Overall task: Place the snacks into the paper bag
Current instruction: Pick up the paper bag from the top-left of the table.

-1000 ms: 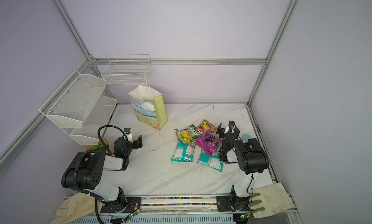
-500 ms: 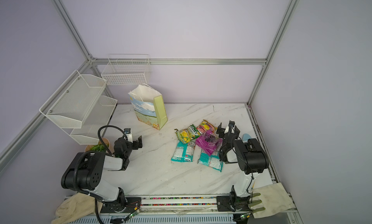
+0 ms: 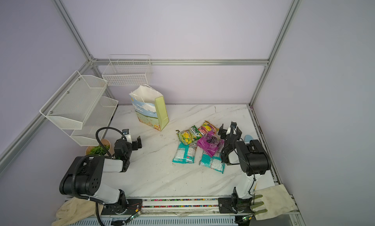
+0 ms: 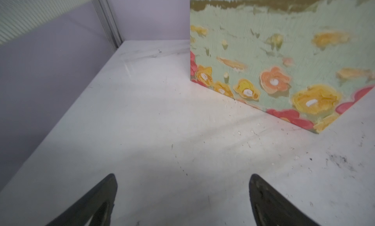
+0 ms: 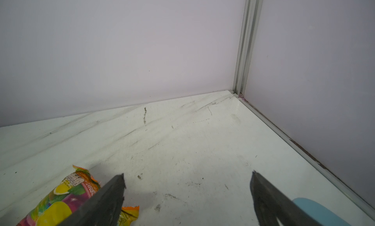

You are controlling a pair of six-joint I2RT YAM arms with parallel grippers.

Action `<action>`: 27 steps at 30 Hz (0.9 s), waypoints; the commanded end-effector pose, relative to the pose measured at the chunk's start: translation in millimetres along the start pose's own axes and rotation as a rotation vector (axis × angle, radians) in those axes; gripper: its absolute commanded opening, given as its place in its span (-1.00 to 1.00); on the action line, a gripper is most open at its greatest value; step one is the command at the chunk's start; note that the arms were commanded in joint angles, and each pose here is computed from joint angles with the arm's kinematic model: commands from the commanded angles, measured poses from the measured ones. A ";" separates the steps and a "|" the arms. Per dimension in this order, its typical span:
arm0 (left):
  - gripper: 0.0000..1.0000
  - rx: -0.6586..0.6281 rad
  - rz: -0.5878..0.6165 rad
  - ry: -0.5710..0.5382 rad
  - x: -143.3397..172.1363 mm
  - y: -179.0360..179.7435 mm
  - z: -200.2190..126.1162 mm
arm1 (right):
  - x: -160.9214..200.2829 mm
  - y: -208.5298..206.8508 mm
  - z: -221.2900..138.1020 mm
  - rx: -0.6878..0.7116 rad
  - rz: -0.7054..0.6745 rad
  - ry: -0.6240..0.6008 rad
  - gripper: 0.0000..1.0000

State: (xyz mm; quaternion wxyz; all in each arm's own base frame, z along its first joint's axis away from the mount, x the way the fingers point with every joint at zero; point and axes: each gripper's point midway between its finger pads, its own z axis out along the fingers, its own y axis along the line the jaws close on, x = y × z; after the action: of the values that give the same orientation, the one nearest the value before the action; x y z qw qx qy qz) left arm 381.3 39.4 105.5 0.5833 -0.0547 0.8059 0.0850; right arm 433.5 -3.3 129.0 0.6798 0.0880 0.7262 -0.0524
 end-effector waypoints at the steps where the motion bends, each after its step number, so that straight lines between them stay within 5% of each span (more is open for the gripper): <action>1: 0.99 -0.084 -0.015 -0.072 -61.3 13.4 -17.2 | -6.5 0.0 -0.7 0.004 0.007 -0.020 0.95; 6: 1.00 -0.169 -0.087 0.085 -86.0 30.5 -35.3 | -6.4 0.1 -0.6 0.004 0.008 -0.020 0.95; 9: 0.99 -0.243 -0.241 0.167 -85.9 42.3 -50.3 | -6.4 -0.4 -0.6 0.006 0.007 -0.020 0.95; 13: 1.00 -0.065 -0.266 0.278 -90.1 12.9 -61.5 | -6.3 0.0 -0.7 0.004 0.009 -0.020 0.95; 27: 1.00 0.199 -0.503 0.188 -152.5 -24.2 -106.2 | -6.7 -0.1 -0.5 0.005 0.008 -0.021 0.95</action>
State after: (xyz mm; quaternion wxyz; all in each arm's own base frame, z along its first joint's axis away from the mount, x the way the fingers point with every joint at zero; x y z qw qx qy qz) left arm 324.9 7.9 232.9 0.4898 -0.2033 0.8430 -0.0902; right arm 433.5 -3.3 129.0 0.6798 0.0880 0.7262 -0.0524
